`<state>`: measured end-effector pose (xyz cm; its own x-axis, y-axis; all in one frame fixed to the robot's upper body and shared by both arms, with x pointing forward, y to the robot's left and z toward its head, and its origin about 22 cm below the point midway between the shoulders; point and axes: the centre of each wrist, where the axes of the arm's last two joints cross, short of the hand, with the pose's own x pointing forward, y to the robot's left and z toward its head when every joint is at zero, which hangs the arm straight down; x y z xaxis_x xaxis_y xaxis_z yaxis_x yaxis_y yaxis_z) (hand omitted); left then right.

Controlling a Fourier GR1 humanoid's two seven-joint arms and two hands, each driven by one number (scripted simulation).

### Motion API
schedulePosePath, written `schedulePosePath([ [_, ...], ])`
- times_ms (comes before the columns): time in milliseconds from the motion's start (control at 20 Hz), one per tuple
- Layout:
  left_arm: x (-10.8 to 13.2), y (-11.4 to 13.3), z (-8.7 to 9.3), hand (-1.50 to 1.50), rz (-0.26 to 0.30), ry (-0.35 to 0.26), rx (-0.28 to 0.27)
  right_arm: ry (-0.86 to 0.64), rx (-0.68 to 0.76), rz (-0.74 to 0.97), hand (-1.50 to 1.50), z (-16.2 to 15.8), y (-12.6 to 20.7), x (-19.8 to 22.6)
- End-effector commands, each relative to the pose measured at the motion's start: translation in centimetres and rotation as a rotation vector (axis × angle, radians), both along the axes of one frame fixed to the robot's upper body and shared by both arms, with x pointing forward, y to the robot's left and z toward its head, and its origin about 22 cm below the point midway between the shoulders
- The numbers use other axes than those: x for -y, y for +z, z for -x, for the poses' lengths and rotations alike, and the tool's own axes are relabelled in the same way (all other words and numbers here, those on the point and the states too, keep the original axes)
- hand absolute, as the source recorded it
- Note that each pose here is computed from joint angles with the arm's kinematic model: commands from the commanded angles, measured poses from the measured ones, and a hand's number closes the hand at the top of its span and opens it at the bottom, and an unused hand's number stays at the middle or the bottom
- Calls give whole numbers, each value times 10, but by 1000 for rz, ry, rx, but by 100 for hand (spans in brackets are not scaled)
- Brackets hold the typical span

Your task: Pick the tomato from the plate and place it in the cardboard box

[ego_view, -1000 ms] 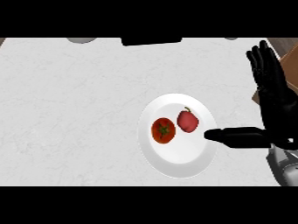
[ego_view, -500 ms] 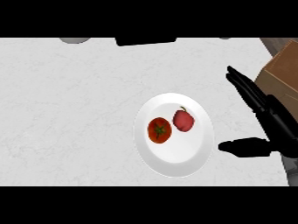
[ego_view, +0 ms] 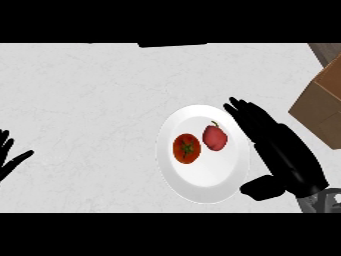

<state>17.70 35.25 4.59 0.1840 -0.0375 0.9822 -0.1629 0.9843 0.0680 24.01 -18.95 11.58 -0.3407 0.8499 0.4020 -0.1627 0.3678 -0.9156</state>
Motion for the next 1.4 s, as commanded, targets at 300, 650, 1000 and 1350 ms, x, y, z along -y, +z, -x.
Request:
schedulePosePath([
  [300,33,14,-70,0,60,-96,65,-176,-173,144,-150,33,23,-69],
  [650,22,11,-54,0,49,-94,61,-208,-199,174,-150,46,14,-83],
  [1000,50,-1,-86,0,70,-98,50,-168,-145,134,-150,28,1,-96],
  [1350,28,-3,-76,0,58,-95,43,-169,-123,188,-150,28,12,-110],
])
